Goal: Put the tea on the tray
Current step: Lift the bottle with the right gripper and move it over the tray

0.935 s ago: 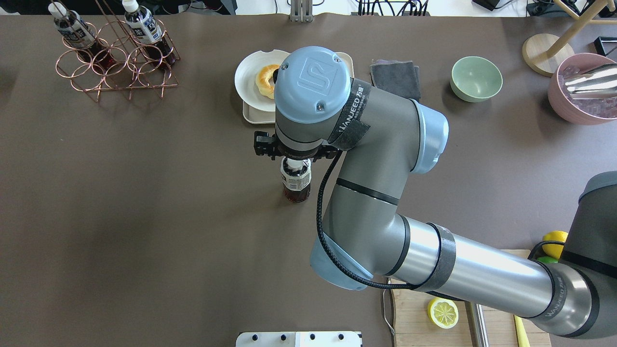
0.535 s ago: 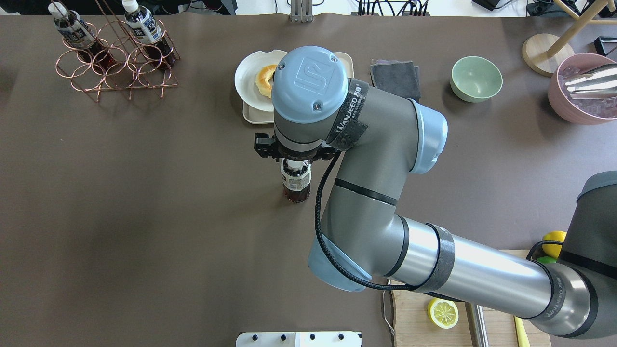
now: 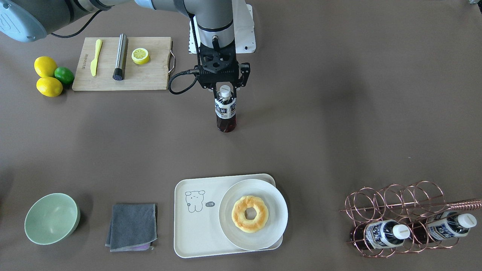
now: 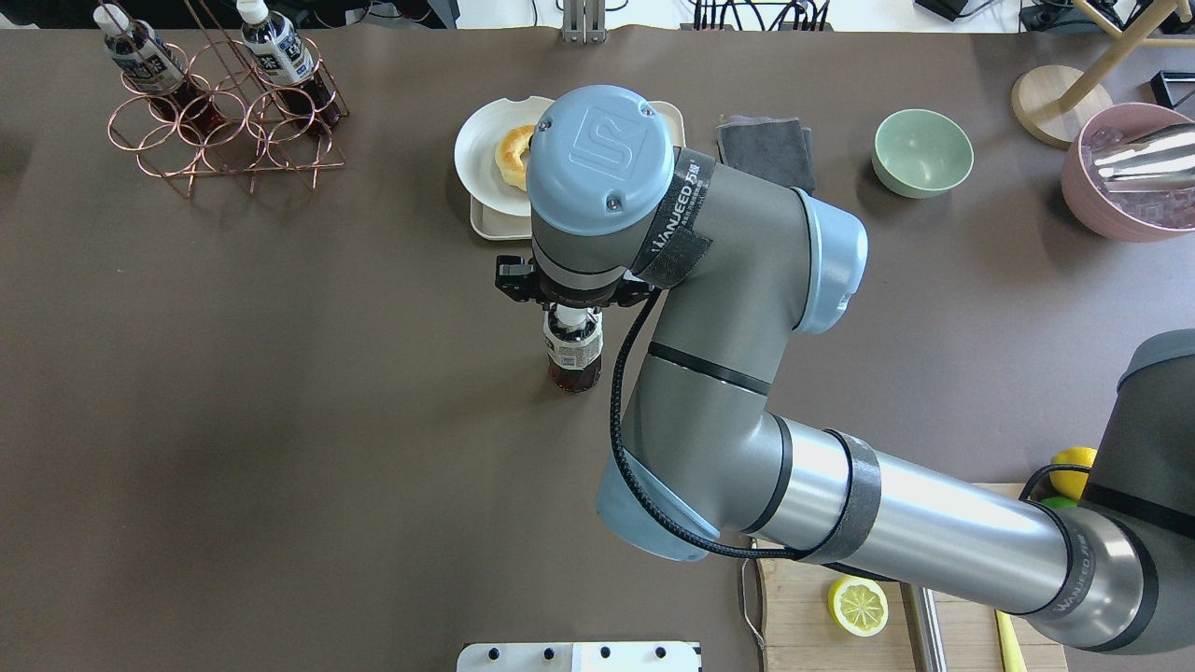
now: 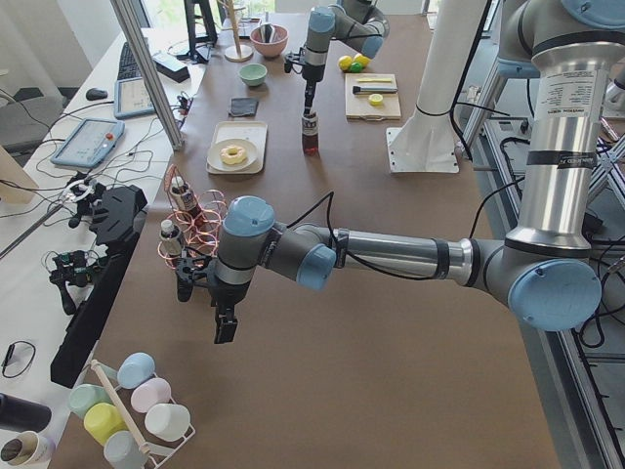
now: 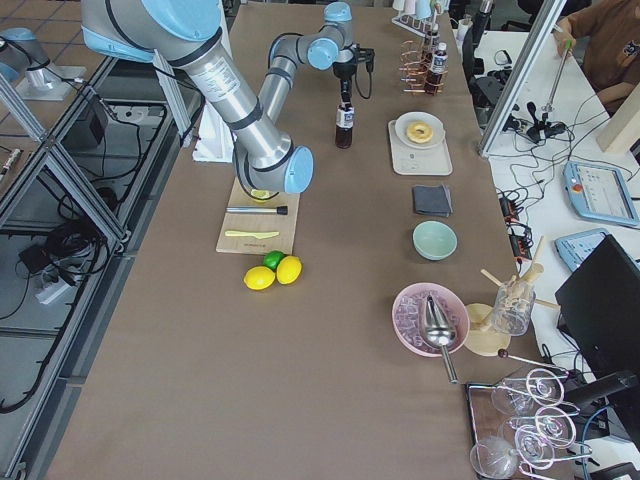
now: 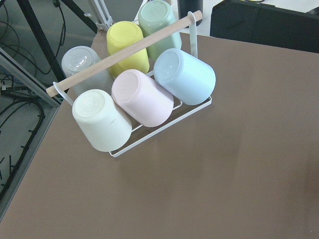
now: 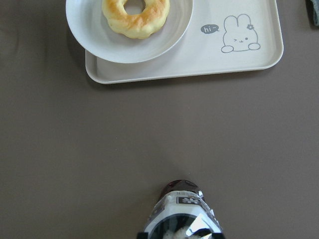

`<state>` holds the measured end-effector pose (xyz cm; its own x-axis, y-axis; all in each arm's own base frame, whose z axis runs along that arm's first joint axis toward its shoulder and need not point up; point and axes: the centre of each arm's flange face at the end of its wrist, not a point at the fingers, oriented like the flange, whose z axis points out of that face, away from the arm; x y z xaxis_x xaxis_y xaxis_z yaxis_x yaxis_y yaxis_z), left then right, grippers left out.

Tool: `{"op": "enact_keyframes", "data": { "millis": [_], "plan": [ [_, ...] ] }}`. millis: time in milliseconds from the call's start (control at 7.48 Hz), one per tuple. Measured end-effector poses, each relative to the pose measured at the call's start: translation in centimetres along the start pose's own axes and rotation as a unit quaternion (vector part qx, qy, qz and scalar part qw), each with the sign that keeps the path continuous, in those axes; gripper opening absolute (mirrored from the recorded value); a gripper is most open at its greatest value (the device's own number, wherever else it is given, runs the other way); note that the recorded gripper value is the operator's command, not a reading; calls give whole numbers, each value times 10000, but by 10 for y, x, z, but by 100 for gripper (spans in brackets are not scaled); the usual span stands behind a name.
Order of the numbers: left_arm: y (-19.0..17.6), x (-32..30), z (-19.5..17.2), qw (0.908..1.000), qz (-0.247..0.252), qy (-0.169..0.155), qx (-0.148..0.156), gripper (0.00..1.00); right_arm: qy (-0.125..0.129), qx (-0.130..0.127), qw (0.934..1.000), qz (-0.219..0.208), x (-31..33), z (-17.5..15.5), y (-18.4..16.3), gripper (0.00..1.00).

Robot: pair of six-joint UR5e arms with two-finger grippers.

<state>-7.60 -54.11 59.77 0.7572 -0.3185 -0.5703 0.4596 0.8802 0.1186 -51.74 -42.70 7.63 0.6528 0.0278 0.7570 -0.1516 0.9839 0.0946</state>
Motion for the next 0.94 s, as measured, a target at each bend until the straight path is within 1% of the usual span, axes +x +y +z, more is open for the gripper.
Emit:
{"op": "enact_keyframes", "data": {
  "millis": [535,668,935],
  "plan": [
    [-1,1,1,10000,-4,0,-3,98,27,26,10000,52,1,-7,-5,0],
    [-1,1,1,10000,-3,1,-3,98,25,43,10000,75,-1,-16,-10,0],
    [-1,1,1,10000,-1,2,-3,98,52,127,9997,187,-8,-52,-34,0]
  ]
}}
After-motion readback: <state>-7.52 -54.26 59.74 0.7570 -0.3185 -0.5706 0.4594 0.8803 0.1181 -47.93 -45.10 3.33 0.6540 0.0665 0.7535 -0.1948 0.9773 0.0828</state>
